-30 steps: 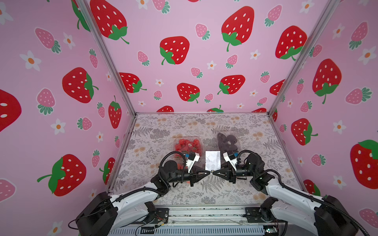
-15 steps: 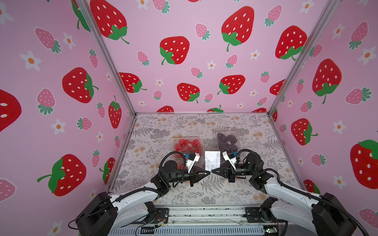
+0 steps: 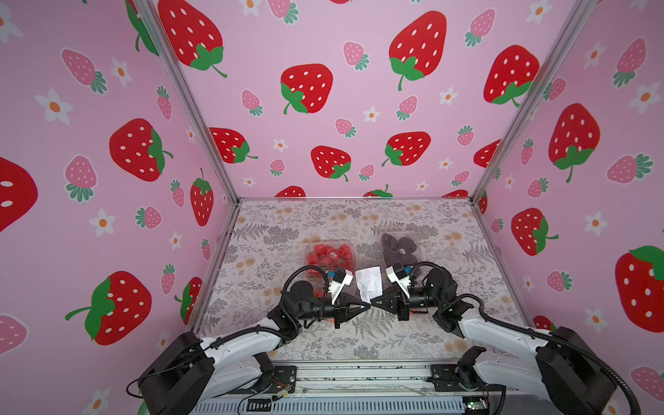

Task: Label fruit boxes
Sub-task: Adjust the label sticker.

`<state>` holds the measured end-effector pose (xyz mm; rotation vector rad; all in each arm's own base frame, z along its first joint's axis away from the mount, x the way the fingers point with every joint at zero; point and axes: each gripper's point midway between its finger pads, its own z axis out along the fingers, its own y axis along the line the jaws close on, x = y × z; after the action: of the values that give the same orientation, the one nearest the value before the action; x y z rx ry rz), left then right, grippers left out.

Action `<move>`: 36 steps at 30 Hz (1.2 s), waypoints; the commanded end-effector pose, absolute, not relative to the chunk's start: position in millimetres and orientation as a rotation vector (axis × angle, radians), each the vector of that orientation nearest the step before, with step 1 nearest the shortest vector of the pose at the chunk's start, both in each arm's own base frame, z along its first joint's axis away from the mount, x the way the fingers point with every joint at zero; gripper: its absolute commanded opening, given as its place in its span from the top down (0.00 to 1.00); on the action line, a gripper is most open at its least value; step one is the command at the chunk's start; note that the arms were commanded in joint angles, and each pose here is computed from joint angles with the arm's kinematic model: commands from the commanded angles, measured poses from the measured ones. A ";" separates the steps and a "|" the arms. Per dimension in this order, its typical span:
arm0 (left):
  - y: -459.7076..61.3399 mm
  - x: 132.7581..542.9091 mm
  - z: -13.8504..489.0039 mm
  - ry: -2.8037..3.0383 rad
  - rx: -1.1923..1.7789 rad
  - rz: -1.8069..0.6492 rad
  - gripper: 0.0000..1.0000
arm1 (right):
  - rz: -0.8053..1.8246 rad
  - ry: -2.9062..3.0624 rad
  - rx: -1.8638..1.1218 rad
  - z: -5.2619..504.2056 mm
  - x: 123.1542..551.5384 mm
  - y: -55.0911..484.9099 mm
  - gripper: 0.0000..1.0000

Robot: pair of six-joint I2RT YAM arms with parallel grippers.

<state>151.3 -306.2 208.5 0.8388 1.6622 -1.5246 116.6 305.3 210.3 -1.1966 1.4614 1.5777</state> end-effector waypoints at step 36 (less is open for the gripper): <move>-293.3 171.2 217.4 1.659 0.721 -1.404 0.81 | 1.610 1.319 -1.273 230.8 98.0 303.8 1.00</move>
<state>170.7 -293.5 206.4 0.7164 1.7066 -1.4011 101.8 302.8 221.3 -1.2426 1.3850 1.6074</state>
